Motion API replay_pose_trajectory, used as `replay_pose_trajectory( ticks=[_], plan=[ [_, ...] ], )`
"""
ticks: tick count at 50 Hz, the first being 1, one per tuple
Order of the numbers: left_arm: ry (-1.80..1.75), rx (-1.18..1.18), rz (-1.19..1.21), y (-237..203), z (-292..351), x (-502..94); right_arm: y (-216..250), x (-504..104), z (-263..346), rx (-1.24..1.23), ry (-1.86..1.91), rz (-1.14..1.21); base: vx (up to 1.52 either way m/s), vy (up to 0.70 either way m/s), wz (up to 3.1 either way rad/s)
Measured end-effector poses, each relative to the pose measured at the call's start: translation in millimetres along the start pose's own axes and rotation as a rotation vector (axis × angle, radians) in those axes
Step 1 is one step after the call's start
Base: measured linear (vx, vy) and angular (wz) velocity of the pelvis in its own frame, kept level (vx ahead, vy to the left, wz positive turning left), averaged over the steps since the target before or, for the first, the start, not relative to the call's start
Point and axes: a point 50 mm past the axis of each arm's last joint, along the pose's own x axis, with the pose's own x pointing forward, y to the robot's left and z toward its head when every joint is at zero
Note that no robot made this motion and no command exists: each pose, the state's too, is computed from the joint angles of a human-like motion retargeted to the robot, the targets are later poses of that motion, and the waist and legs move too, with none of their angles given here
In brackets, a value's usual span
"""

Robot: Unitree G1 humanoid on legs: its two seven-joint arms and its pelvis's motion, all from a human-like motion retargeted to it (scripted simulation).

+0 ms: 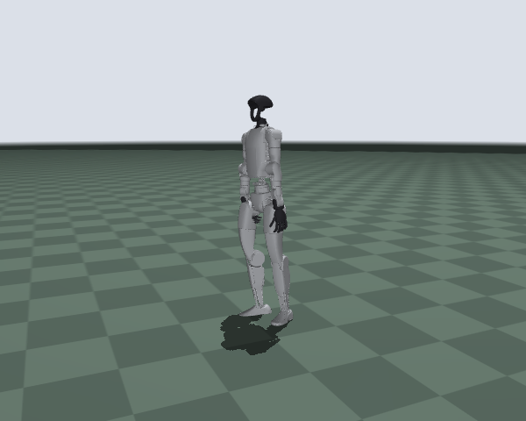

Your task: In place motions

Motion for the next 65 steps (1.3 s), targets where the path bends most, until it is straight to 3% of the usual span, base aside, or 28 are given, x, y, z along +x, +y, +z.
replay_pose_trajectory(
  ticks=[65],
  plan=[
    [0.024, 0.003, -0.047, -2.5, -5.7, 0.1, 0.3, -0.7, -0.4, -0.027, 0.007, 0.036, 0.00, 0.00, 0.00]
  ],
)
